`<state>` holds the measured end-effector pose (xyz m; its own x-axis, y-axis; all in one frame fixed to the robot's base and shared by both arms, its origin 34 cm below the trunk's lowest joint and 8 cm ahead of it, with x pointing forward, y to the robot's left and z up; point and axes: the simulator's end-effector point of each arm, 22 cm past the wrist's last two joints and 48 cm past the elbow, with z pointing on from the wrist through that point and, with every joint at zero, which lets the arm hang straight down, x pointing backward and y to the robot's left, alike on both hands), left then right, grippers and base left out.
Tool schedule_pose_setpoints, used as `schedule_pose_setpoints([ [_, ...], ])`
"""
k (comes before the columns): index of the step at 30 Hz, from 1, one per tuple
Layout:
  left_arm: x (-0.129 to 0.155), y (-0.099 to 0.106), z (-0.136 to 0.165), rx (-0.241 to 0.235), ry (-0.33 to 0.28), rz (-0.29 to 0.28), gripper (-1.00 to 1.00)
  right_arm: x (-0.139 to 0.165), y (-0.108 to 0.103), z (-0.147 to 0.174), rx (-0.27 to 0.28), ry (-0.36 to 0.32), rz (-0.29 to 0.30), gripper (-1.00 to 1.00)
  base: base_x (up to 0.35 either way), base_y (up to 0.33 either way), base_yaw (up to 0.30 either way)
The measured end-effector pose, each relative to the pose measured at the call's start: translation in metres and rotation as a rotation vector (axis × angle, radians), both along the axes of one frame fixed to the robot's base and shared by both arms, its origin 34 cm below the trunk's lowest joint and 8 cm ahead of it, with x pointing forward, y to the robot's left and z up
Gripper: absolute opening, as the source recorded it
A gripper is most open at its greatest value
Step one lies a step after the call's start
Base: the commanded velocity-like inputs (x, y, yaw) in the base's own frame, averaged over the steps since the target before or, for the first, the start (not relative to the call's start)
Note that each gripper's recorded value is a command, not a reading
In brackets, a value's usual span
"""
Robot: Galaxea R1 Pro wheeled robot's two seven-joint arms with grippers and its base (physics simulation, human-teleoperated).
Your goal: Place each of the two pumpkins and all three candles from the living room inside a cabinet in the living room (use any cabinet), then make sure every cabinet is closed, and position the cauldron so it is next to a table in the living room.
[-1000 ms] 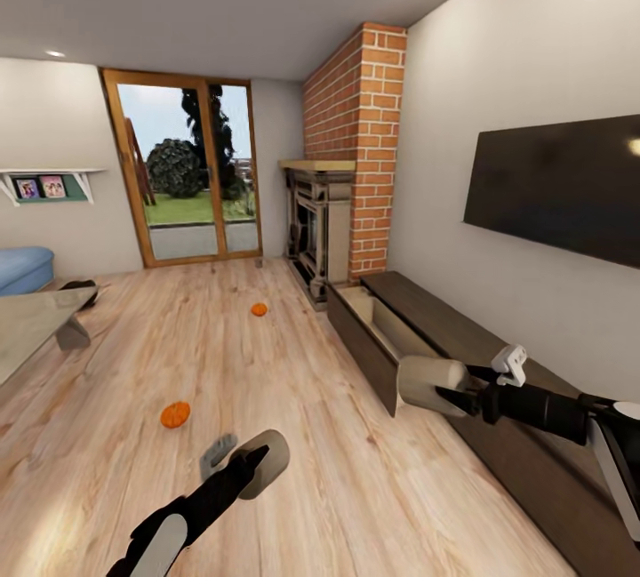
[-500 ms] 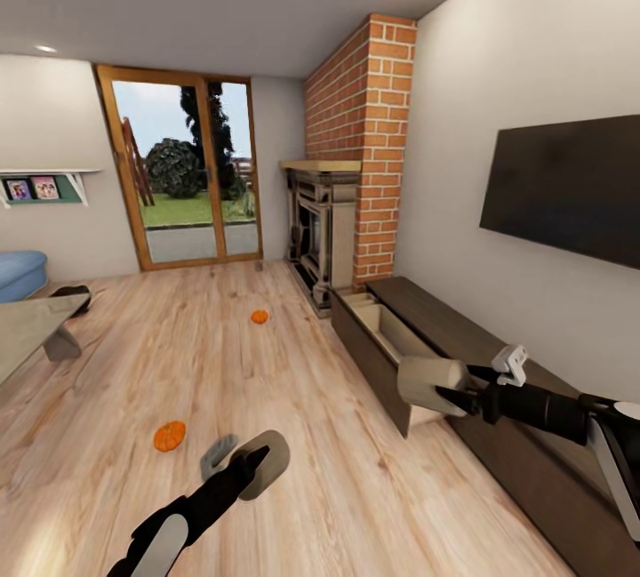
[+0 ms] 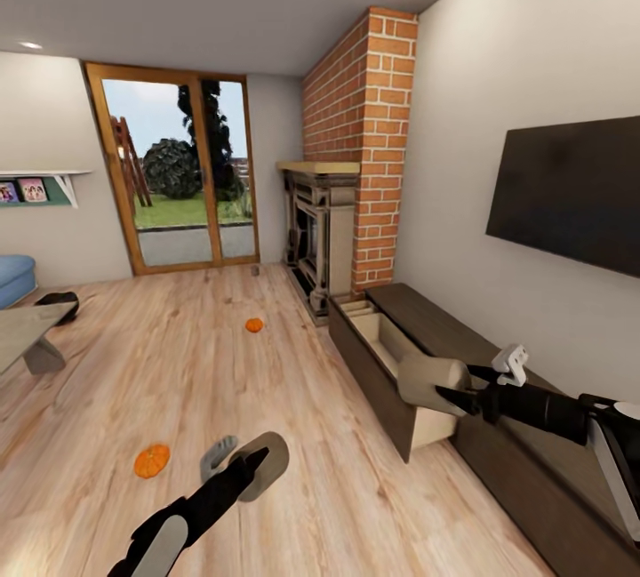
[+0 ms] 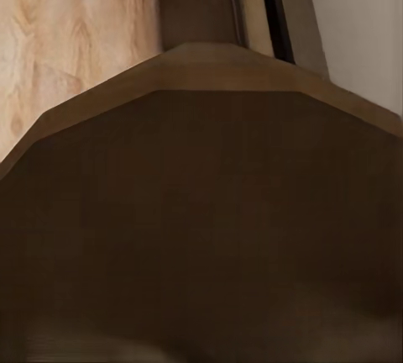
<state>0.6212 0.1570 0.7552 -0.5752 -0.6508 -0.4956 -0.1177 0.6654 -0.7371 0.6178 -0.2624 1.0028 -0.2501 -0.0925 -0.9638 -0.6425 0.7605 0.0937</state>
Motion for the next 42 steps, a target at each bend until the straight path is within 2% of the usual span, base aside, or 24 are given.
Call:
schedule_pose_setpoints([
  [9, 0.0, 0.001, 0.001, 0.004, -0.01, 0.004, -1.0, 0.0, 0.001, 0.0, 0.001, 0.001, 0.0, -1.0, 0.332, -0.071, 0.0],
  [17, 0.001, 0.003, 0.002, 0.004, -0.02, 0.011, -1.0, 0.001, -0.001, -0.001, -0.001, 0.0, -0.007, -1.0, 0.237, 0.224, -0.024],
  [18, 0.001, 0.003, 0.002, 0.003, -0.02, 0.011, -1.0, 0.01, -0.012, -0.002, -0.025, -0.009, -0.068, -1.0, 0.22, 0.272, -0.165],
  [20, 0.001, 0.003, 0.002, 0.004, -0.021, 0.011, -1.0, 0.014, -0.016, -0.003, -0.029, -0.009, -0.097, -1.0, 0.242, 0.235, -0.154],
  [34, 0.001, 0.003, 0.005, 0.005, -0.026, 0.012, -1.0, 0.013, -0.015, -0.001, -0.029, -0.013, -0.098, -1.0, 0.29, 0.149, -0.133],
  [42, 0.002, 0.003, 0.006, 0.006, -0.029, 0.012, -1.0, 0.012, -0.014, 0.001, -0.029, -0.016, -0.096, -1.0, 0.319, 0.092, -0.254],
])
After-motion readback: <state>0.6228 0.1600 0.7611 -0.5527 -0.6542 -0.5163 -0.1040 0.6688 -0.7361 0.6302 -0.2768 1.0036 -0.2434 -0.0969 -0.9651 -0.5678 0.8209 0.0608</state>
